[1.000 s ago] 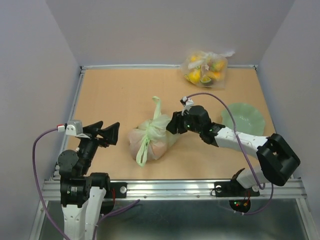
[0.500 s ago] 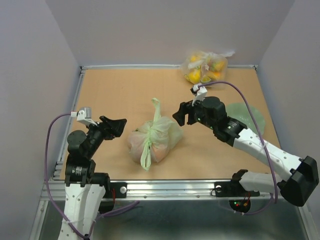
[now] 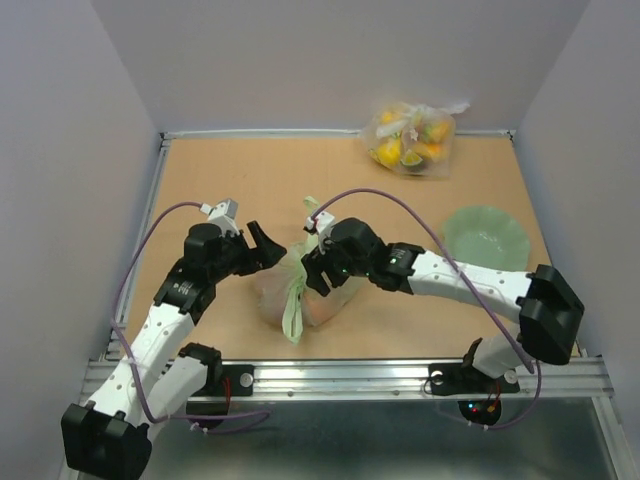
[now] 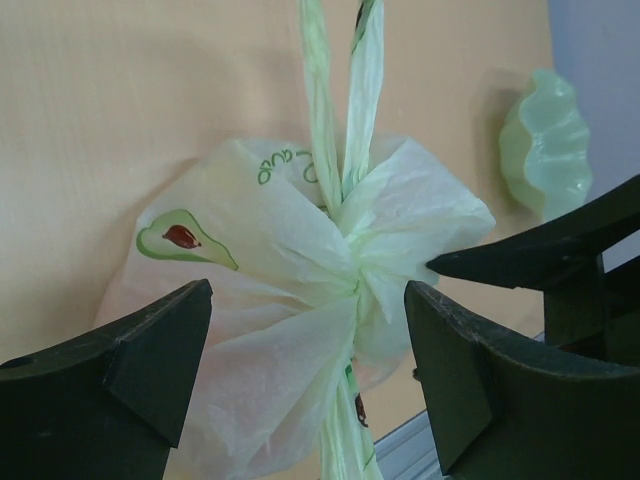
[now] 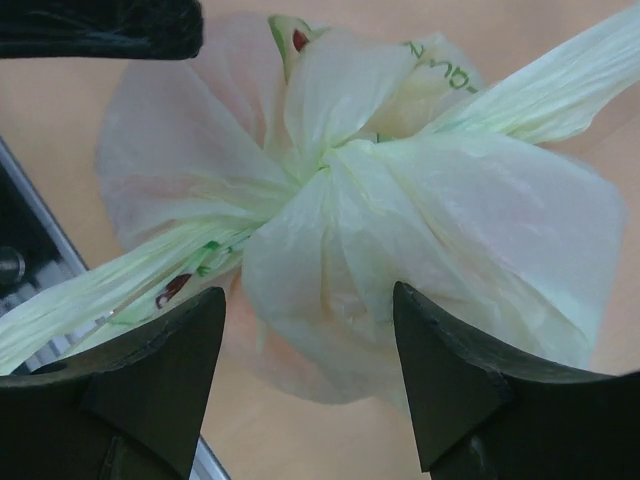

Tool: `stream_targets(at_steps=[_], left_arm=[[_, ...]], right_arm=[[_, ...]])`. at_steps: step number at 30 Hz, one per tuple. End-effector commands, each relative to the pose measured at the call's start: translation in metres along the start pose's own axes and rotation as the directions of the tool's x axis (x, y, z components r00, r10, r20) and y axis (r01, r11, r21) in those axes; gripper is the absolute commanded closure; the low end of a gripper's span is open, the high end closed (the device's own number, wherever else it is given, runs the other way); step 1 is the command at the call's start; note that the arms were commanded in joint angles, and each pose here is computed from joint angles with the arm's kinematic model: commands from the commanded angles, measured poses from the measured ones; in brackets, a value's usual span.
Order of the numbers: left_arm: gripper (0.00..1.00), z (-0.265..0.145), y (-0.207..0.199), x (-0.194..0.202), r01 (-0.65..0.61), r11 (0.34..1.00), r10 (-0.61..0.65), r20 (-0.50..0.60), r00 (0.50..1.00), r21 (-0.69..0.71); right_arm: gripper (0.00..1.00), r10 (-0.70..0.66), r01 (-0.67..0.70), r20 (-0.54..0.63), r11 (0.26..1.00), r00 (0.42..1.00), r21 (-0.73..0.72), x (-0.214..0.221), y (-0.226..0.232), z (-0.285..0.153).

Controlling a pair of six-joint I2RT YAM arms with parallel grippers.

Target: Untie the knot of the plastic bag and take out the fruit

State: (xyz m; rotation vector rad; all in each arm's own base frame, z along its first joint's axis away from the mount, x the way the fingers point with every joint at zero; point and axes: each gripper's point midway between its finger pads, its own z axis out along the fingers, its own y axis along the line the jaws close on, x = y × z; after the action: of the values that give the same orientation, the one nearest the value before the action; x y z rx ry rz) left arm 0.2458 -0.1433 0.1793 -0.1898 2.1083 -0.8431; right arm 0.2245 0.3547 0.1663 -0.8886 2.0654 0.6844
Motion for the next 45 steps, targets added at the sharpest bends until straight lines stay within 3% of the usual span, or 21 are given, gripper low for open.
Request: stream_targets(at_steps=[1, 3, 6, 7, 8, 21, 28, 36, 42, 45], left_arm=[[0.11, 0.003, -0.015, -0.015, -0.069, 0.998, 0.069, 0.038, 0.997, -0.01], [0.11, 0.004, -0.017, -0.009, -0.08, 0.997, 0.08, 0.023, 0.997, -0.009], [0.11, 0.008, -0.019, 0.0, -0.098, 0.995, 0.098, 0.003, 0.995, -0.019], [0.11, 0.009, -0.02, 0.003, -0.112, 0.994, 0.112, -0.005, 0.994, -0.017], [0.11, 0.009, -0.021, 0.005, -0.122, 0.992, 0.122, -0.015, 0.992, -0.017], [0.17, 0.02, -0.039, 0.035, -0.408, 0.909, 0.399, -0.11, 0.911, -0.082], [0.26, 0.033, -0.03, 0.047, -0.448, 0.884, 0.426, -0.164, 0.89, -0.132], [0.3, 0.044, -0.043, 0.063, -0.444, 0.894, 0.426, -0.197, 0.883, -0.056], [0.45, 0.048, -0.049, 0.072, -0.439, 0.898, 0.424, -0.216, 0.879, -0.023], [0.67, 0.048, -0.047, 0.075, -0.434, 0.901, 0.419, -0.218, 0.882, -0.026]], right_arm=[[0.28, -0.033, 0.036, -0.031, 0.995, 0.999, 0.098, 0.002, -0.009, 0.019], [0.34, -0.007, 0.017, -0.072, 0.989, 0.997, 0.146, 0.02, -0.018, 0.031], [0.6, 0.008, 0.016, -0.121, 0.98, 0.993, 0.201, 0.042, -0.03, 0.042], [0.87, 0.026, -0.001, -0.12, 0.978, 0.992, 0.209, 0.045, -0.03, 0.043], [1.0, 0.036, -0.012, -0.108, 0.976, 0.994, 0.215, 0.044, -0.031, 0.044], [1.0, 0.113, -0.11, -0.002, 0.974, 0.994, 0.198, 0.037, -0.026, 0.033], [1.0, 0.141, -0.144, 0.033, 0.961, 0.99, 0.235, 0.04, -0.034, 0.023], [1.0, 0.151, -0.158, 0.048, 0.956, 0.987, 0.248, 0.039, -0.036, 0.022], [1.0, 0.145, -0.152, 0.048, 0.956, 0.988, 0.251, 0.039, -0.037, 0.026], [1.0, 0.141, -0.151, 0.057, 0.95, 0.988, 0.274, 0.037, -0.042, 0.025]])
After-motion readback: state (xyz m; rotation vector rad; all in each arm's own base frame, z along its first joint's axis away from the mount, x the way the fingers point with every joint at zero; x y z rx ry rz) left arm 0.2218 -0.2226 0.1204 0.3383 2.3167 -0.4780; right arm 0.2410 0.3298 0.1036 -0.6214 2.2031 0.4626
